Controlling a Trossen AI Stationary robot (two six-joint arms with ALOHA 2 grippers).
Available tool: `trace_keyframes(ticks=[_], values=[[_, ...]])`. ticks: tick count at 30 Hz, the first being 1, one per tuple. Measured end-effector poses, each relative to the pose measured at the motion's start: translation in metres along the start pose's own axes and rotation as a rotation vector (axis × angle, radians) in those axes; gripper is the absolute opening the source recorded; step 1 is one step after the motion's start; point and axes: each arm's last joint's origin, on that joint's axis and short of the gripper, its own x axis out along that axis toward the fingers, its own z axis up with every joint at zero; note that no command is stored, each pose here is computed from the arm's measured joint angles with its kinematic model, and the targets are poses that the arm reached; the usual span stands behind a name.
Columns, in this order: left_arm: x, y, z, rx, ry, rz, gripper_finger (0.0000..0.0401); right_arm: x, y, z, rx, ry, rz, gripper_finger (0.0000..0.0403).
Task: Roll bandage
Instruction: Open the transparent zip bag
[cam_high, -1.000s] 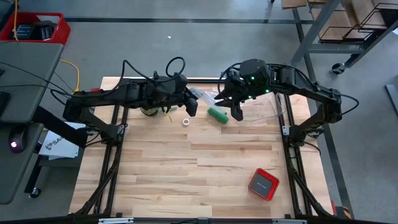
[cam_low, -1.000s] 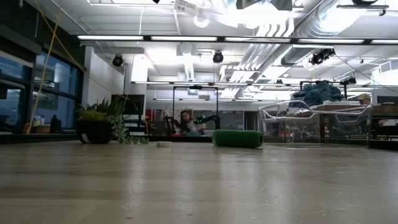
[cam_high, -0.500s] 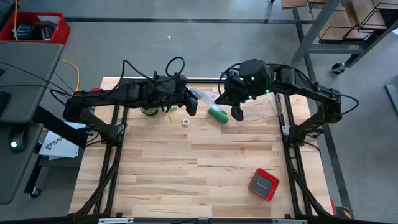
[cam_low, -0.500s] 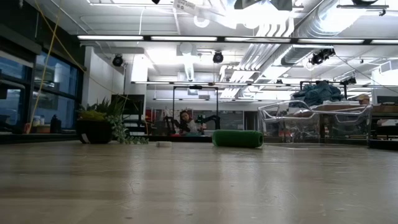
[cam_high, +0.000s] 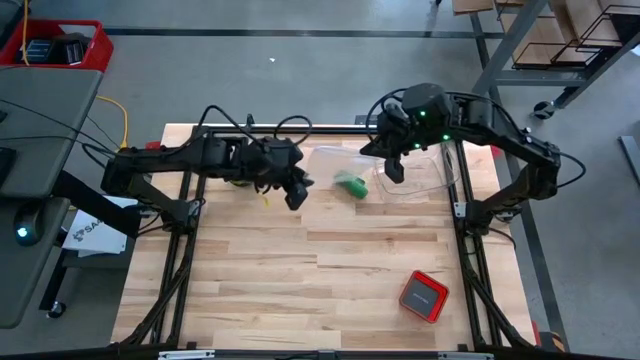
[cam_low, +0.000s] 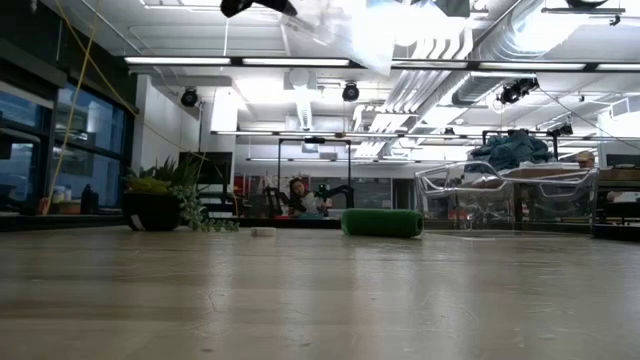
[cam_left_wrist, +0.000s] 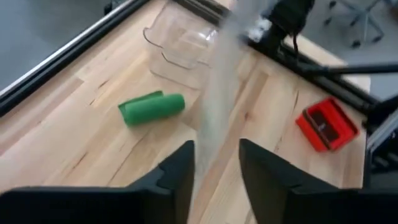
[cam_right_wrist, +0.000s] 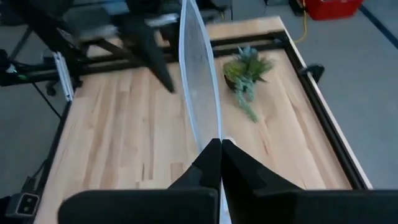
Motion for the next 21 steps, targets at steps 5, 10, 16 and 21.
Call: trace_keyframes(ticks=[5,10,16,21], values=[[-0.004,-0.012,0.002,0.012,-0.044,-0.092,0.0184,0.002,-0.003,-0.005,0.006,0.059,-0.059,0.0000],[-0.013,-0.024,0.010,0.142,-0.183,-0.145,0.0213,0.014,-0.005,-0.009,0.015,0.123,-0.057,0.0000],[-0.026,-0.030,0.021,0.426,-0.234,0.003,0.0218,0.036,-0.008,-0.012,-0.004,0.196,-0.044,0.0000],[-0.040,-0.029,0.032,0.558,-0.263,0.119,0.0218,0.037,-0.010,-0.010,-0.019,0.181,-0.046,0.0000]])
